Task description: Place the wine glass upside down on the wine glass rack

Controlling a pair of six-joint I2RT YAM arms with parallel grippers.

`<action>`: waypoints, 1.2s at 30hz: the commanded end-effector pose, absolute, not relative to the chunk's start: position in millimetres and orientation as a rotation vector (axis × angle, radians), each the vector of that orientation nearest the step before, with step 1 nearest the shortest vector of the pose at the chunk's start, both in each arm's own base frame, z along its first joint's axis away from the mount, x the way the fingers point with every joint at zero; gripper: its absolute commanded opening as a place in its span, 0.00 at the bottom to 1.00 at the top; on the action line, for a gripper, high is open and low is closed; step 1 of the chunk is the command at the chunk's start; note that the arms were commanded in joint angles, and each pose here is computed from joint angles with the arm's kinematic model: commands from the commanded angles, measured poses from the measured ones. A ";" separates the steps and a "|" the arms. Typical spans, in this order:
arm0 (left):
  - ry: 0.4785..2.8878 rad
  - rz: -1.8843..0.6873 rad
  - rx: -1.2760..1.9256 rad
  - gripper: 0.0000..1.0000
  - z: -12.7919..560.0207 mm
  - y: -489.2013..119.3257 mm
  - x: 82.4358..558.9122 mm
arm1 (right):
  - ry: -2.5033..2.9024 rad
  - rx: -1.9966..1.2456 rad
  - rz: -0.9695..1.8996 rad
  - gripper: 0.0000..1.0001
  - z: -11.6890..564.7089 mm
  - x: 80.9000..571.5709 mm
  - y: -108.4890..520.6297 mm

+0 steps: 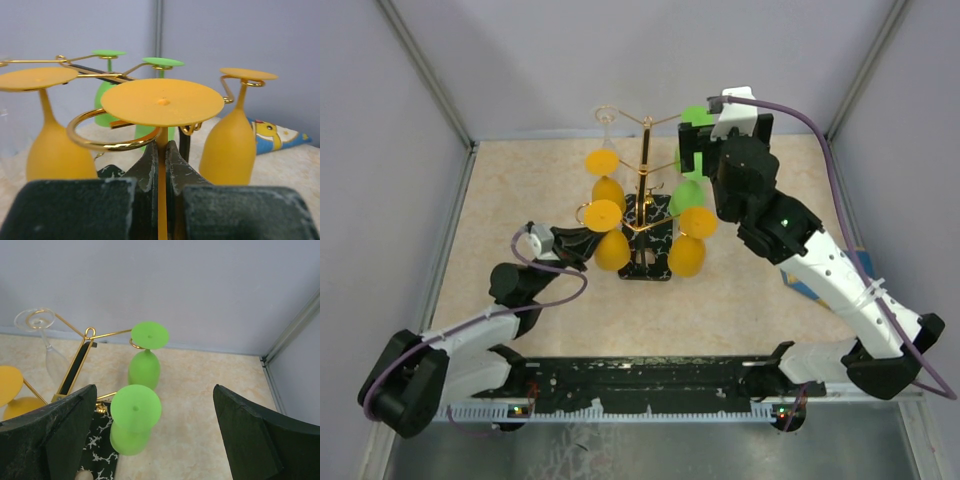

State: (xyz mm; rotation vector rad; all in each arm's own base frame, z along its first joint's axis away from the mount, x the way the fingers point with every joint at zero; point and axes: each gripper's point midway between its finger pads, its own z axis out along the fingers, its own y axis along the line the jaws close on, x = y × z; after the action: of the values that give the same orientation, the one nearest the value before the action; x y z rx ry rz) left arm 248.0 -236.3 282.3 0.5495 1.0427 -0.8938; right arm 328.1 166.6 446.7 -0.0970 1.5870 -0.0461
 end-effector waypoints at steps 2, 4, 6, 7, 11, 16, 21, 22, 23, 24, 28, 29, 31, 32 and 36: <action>1.008 -0.740 0.387 0.00 298.0 -203.4 262.4 | 1.537 -0.053 -0.033 0.99 465.7 320.4 152.9; 1.028 -0.699 0.352 0.00 296.4 -194.8 266.2 | 1.538 -0.055 -0.030 0.99 464.9 320.2 153.0; 1.027 -0.662 0.324 0.00 298.4 -187.2 268.1 | 1.542 -0.057 -0.029 0.99 463.6 320.3 153.7; 1.022 -0.648 0.315 0.00 300.6 -184.0 268.5 | 1.544 -0.059 -0.030 0.99 462.7 320.2 153.9; 1.006 -0.641 0.306 0.00 305.5 -179.5 263.5 | 1.546 -0.059 -0.032 0.99 462.3 320.1 153.5; 1.010 -0.659 0.330 0.00 300.5 -179.9 254.2 | 1.544 -0.057 -0.031 0.99 462.3 319.9 153.4; 1.040 -0.756 0.500 0.00 286.5 -206.8 239.2 | 1.545 -0.059 -0.031 0.99 460.6 322.6 156.2; 1.044 -0.773 0.522 0.00 284.0 -211.0 237.9 | 1.546 -0.060 -0.030 0.99 460.1 323.1 157.2; 1.043 -0.786 0.536 0.00 283.2 -214.1 237.3 | 1.547 -0.061 -0.026 0.99 459.8 323.7 158.4; 1.043 -0.800 0.553 0.00 281.8 -217.8 236.7 | 1.548 -0.064 -0.025 0.99 459.2 324.2 159.5; 1.054 -0.839 0.584 0.01 278.0 -228.2 239.5 | 1.553 -0.068 -0.027 0.99 458.5 325.1 160.4; 1.056 -0.838 0.579 0.07 277.3 -228.0 240.5 | 1.553 -0.069 -0.028 0.99 458.7 324.9 160.3; 1.062 -0.827 0.551 0.29 274.7 -224.4 242.6 | 1.553 -0.069 -0.027 0.99 458.8 324.9 160.4; 1.064 -0.816 0.530 0.41 274.3 -220.6 243.4 | 1.553 -0.069 -0.027 0.99 459.0 324.8 160.4; 1.077 -0.769 0.444 0.67 271.7 -204.0 245.3 | 1.557 -0.074 -0.030 0.99 456.6 326.7 162.5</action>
State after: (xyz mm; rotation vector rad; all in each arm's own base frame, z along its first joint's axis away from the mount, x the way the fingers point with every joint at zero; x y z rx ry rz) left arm 248.7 -215.7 268.0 0.5042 1.0956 -0.7905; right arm 325.0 163.7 446.5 -0.0960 1.5851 -0.0422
